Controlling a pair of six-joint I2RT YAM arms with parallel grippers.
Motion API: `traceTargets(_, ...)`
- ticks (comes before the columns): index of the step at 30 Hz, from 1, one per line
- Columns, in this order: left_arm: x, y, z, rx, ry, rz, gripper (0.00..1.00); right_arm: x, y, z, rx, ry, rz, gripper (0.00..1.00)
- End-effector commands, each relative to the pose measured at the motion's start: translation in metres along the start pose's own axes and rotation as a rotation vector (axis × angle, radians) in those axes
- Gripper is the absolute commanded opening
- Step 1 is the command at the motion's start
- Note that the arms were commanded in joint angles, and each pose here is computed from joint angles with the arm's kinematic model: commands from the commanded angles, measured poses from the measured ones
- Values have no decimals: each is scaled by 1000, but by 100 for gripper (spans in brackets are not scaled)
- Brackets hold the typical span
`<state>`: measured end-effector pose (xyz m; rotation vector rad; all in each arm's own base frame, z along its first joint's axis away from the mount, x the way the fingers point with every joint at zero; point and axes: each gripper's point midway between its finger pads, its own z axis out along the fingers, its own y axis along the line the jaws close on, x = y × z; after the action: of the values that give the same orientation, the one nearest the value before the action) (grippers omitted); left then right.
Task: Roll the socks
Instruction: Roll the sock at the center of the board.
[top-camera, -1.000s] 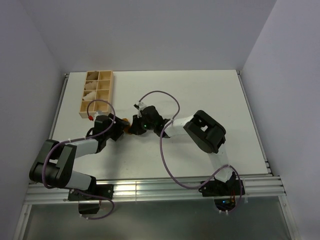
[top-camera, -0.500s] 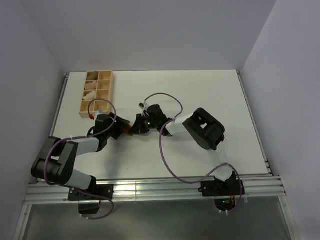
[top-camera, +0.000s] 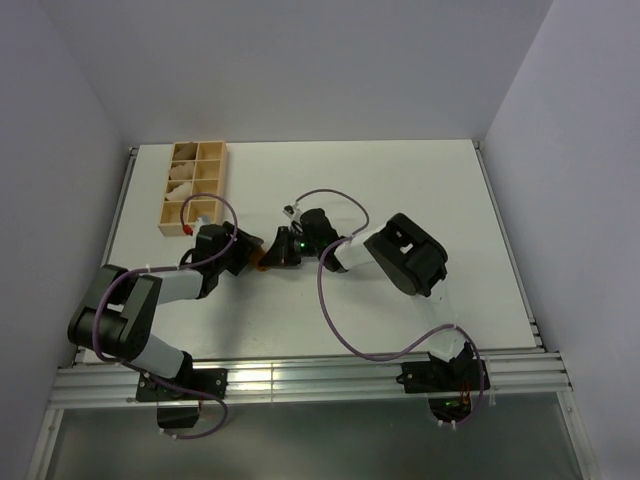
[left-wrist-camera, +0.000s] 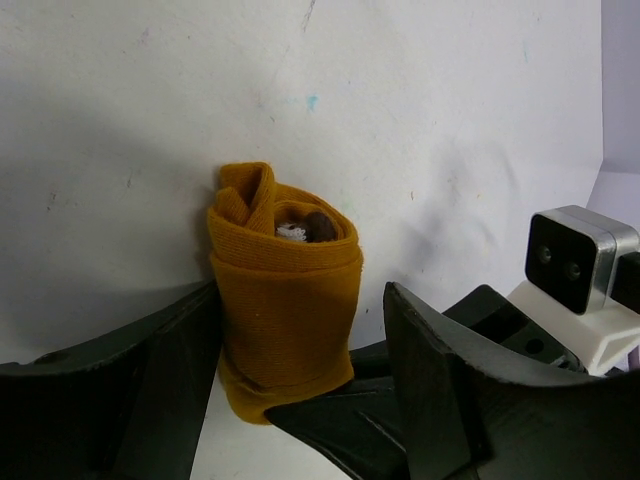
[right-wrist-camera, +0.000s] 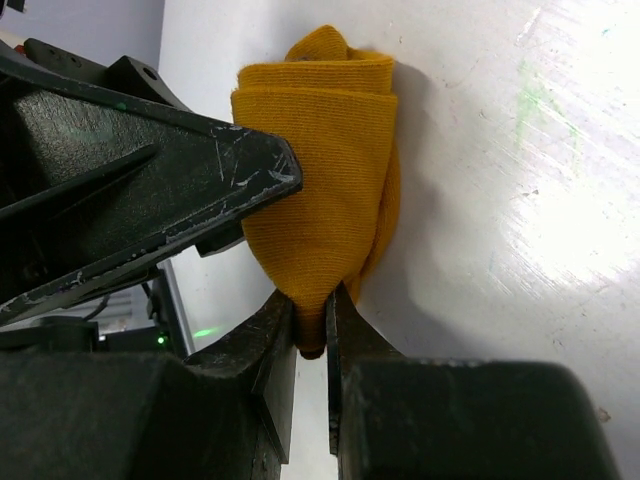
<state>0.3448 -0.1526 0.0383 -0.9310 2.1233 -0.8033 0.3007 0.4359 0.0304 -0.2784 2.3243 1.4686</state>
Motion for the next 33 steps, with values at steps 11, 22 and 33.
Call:
traceTargets(11,28,50,15,-197,73,59,57,37,-20,2,-5,119,132,0)
traceTargets(22,42,53,18,-223,106,109,40,36,-22,1,-22,113,154,2)
traceTargets(33,37,44,22,-264,101,190,0,22,-22,-14,25,55,85,49)
